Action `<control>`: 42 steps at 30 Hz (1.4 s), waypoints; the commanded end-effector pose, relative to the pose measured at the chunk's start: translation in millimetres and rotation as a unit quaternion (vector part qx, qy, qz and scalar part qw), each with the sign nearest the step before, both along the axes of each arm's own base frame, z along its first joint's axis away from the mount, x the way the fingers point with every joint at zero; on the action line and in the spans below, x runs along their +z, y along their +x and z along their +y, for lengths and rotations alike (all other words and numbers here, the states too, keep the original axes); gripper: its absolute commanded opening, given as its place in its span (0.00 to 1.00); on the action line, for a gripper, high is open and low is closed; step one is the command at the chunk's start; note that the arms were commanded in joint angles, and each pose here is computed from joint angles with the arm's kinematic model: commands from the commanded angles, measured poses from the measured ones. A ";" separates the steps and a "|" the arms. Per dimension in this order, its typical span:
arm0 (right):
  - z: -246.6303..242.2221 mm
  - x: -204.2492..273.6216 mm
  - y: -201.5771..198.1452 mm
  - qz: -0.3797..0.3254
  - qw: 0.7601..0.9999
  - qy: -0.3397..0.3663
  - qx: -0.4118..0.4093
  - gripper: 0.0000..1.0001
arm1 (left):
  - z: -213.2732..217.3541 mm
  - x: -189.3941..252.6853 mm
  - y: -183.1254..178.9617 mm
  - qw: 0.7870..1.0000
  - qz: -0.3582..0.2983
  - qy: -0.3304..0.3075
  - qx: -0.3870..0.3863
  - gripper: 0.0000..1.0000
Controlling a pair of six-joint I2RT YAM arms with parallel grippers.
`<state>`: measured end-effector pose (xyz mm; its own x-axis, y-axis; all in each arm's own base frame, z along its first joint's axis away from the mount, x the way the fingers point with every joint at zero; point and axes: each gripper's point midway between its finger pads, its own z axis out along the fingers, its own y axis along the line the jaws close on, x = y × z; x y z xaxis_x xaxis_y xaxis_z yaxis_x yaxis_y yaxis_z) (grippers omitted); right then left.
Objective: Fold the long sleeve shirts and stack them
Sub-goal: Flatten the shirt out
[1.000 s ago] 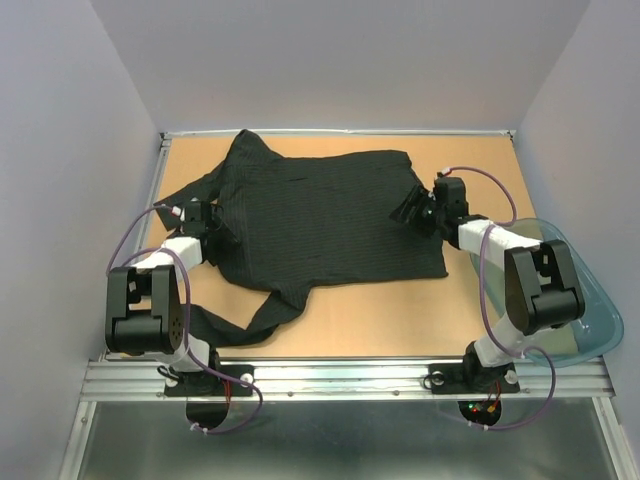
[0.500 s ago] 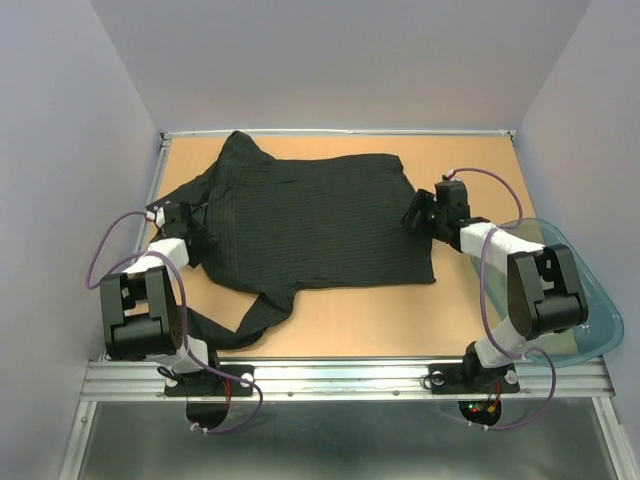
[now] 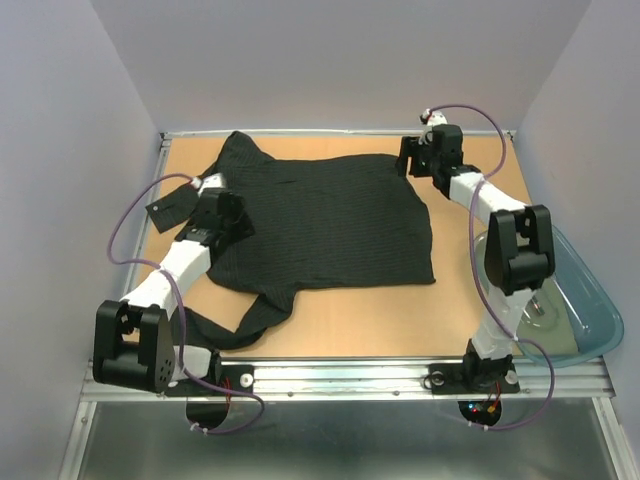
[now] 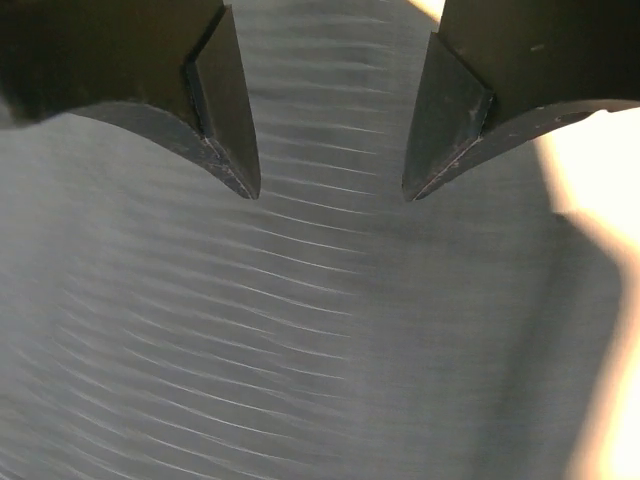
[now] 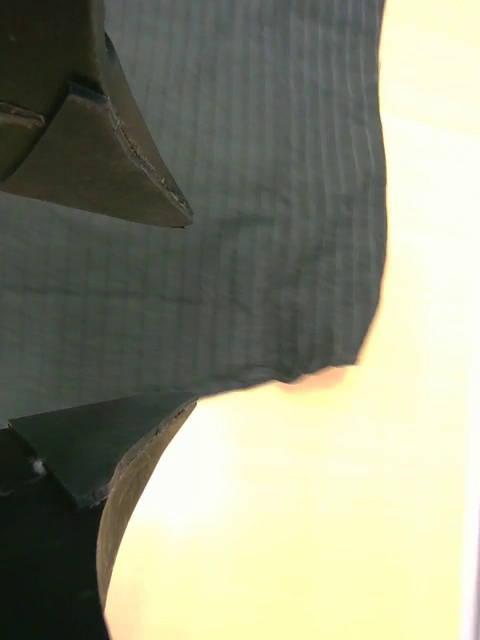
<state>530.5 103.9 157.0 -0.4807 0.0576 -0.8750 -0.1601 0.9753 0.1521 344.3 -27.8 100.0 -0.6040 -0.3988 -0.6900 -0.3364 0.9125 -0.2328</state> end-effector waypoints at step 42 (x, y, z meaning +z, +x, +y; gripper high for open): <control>26.1 -109.5 40.9 0.084 0.982 0.026 0.167 0.68 | -287.8 -85.4 -114.7 0.834 0.137 0.085 -0.527 0.71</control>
<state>599.6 140.2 43.9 -0.5684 -0.0687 -0.8198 -0.4694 0.8455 0.2546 242.0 -343.7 26.8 -0.6649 0.4954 -0.5590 0.6737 0.7210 -0.1623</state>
